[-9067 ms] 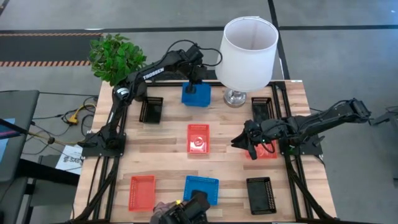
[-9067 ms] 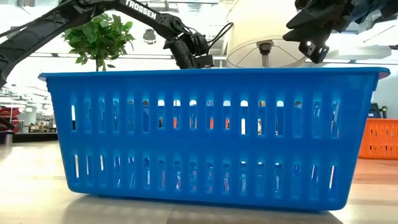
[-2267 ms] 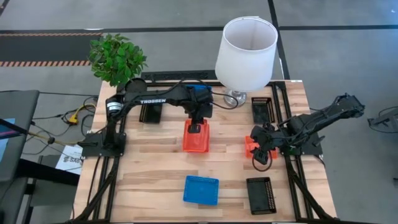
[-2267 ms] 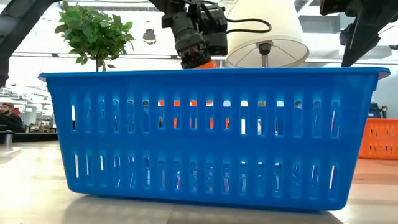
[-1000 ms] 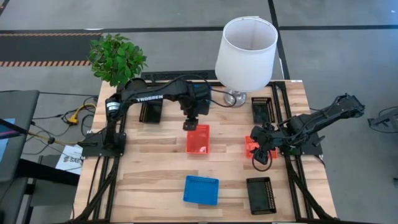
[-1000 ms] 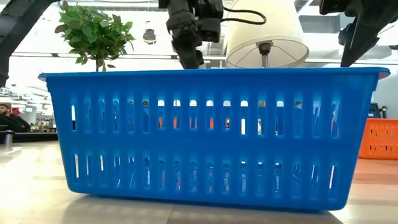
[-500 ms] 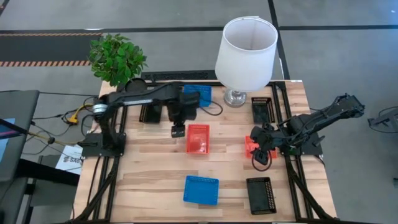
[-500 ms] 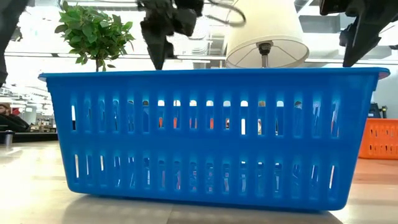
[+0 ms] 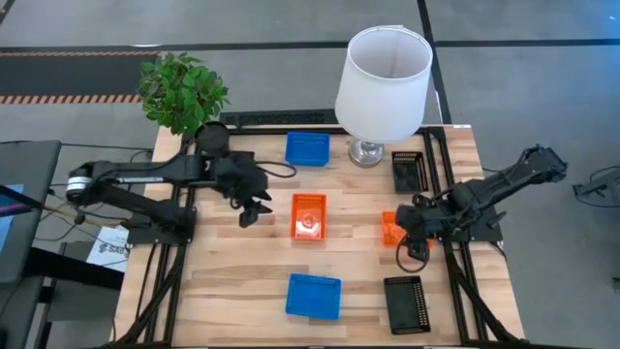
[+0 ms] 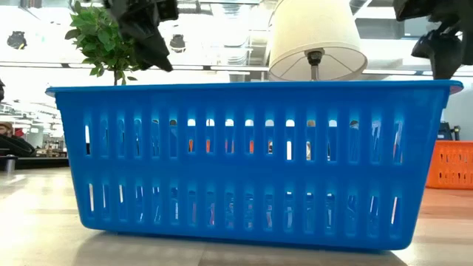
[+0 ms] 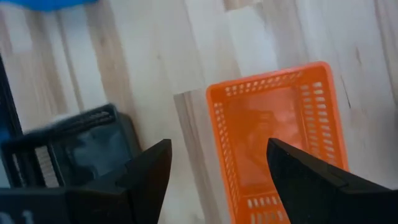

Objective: Stack baskets by color
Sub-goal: Stack the right orange bin on top of the center orange bin

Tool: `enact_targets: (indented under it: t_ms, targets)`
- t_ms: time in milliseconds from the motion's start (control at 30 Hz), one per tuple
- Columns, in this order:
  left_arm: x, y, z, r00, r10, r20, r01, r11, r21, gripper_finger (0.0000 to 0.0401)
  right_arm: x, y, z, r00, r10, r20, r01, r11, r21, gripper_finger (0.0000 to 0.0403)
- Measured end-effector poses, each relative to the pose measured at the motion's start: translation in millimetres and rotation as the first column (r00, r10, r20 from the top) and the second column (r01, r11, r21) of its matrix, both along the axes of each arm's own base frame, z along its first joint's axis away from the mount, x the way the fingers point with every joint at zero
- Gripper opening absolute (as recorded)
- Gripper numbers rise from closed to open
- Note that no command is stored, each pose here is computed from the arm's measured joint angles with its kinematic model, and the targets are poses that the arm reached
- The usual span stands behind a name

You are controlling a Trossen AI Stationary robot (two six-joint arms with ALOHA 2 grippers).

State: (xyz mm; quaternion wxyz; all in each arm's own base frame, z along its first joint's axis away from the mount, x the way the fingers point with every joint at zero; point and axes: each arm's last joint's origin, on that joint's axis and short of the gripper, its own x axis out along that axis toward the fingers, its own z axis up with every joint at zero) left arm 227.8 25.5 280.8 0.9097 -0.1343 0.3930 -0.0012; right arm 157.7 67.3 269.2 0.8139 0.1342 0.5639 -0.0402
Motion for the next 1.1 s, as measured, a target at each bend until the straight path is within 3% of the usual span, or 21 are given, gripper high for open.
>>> enact_targets:
  t_ms: [267, 533, 700, 967, 1100]
  targets:
    - [-15, -2, -30, 0.998, 0.055, 0.021, -0.054, 0.997, -0.053, 0.0179, 20, 9, -20, 0.992, 0.096, -0.087, -0.103, 0.991, -0.081, 0.0285]
    - [-13, -7, -35, 0.999, 0.032, 0.031, -0.030, 0.998, -0.051, 0.0179, 37, 17, -48, 0.973, 0.113, -0.202, -0.137, 0.984, -0.112, 0.0285]
    - [-13, -9, -35, 0.999, 0.019, 0.032, -0.018, 0.999, -0.050, 0.0179, 27, 13, -79, 0.974, 0.060, -0.218, -0.069, 0.997, -0.035, 0.0285]
    - [-13, -11, -35, 0.999, 0.007, 0.032, -0.005, 0.998, -0.056, 0.0179, 15, 8, -107, 0.963, 0.004, -0.268, -0.019, 0.998, -0.054, 0.0282]
    - [-13, -11, -35, 0.999, -0.001, 0.032, 0.003, 0.998, -0.064, 0.0179, 12, 7, -114, 0.957, -0.010, -0.291, -0.008, 0.998, -0.062, 0.0234]
